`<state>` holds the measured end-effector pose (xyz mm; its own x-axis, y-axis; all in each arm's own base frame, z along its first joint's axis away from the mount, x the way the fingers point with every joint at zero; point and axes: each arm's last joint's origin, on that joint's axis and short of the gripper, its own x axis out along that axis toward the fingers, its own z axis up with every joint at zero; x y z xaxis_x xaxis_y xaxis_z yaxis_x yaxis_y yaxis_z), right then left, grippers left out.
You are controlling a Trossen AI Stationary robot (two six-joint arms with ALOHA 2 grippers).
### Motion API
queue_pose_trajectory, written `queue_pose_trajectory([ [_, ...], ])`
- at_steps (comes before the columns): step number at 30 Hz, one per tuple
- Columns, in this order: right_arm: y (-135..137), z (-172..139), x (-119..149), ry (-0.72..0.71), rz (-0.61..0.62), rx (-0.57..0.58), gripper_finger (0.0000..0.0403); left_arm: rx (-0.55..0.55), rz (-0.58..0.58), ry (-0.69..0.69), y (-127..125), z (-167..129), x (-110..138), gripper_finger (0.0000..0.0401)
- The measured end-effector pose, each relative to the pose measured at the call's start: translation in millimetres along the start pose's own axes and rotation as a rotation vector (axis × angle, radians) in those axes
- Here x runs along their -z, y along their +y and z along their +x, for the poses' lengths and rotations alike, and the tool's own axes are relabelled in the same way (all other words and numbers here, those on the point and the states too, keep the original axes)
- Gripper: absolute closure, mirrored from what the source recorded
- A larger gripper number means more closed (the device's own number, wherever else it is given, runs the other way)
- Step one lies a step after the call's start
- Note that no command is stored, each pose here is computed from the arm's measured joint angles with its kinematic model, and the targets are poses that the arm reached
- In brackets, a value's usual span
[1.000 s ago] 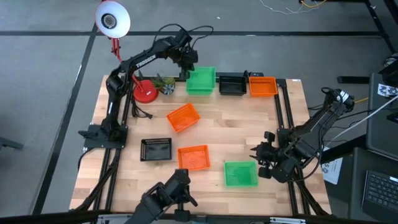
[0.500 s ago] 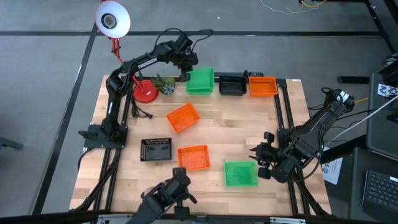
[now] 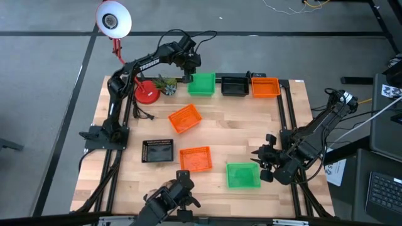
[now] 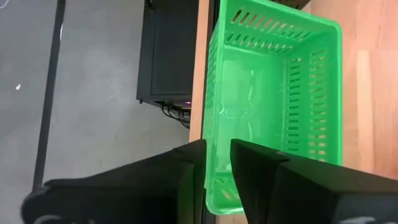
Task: Stack baskets by color
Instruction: Stack the middle green bin on top of the top green bin
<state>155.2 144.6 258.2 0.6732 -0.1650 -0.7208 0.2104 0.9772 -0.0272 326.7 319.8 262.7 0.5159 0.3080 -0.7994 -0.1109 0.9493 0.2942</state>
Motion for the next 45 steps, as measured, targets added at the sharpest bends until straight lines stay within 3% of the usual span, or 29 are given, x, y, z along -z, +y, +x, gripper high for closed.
queue_pose_trajectory([
  [9,0,0,0,0.002,0.000,-0.001,0.0280,-0.041,-0.038,-0.015,-8,2,-12,0.0333],
  [12,0,0,0,0.002,-0.001,-0.001,0.0280,-0.193,0.038,0.072,-20,4,-25,0.0343],
  [16,0,0,0,0.002,-0.001,-0.001,0.0280,-0.440,0.231,0.234,-46,3,-49,0.0366],
  [21,0,0,0,0.002,-0.001,-0.001,0.0280,-0.496,0.302,0.134,-72,10,-70,0.0397],
  [25,0,0,0,0.003,-0.001,-0.001,0.0280,-0.582,0.260,0.119,-79,29,-59,0.0400],
  [31,0,0,1,0.018,-0.002,-0.012,0.0280,-0.593,0.259,0.147,-88,49,-38,0.0401],
  [38,0,0,0,0.017,0.001,-0.013,0.0280,-0.598,0.254,0.176,-79,52,-28,0.0401],
  [45,1,0,0,0.011,0.009,-0.020,0.0280,-0.533,0.233,0.167,-77,57,-21,0.0401],
])
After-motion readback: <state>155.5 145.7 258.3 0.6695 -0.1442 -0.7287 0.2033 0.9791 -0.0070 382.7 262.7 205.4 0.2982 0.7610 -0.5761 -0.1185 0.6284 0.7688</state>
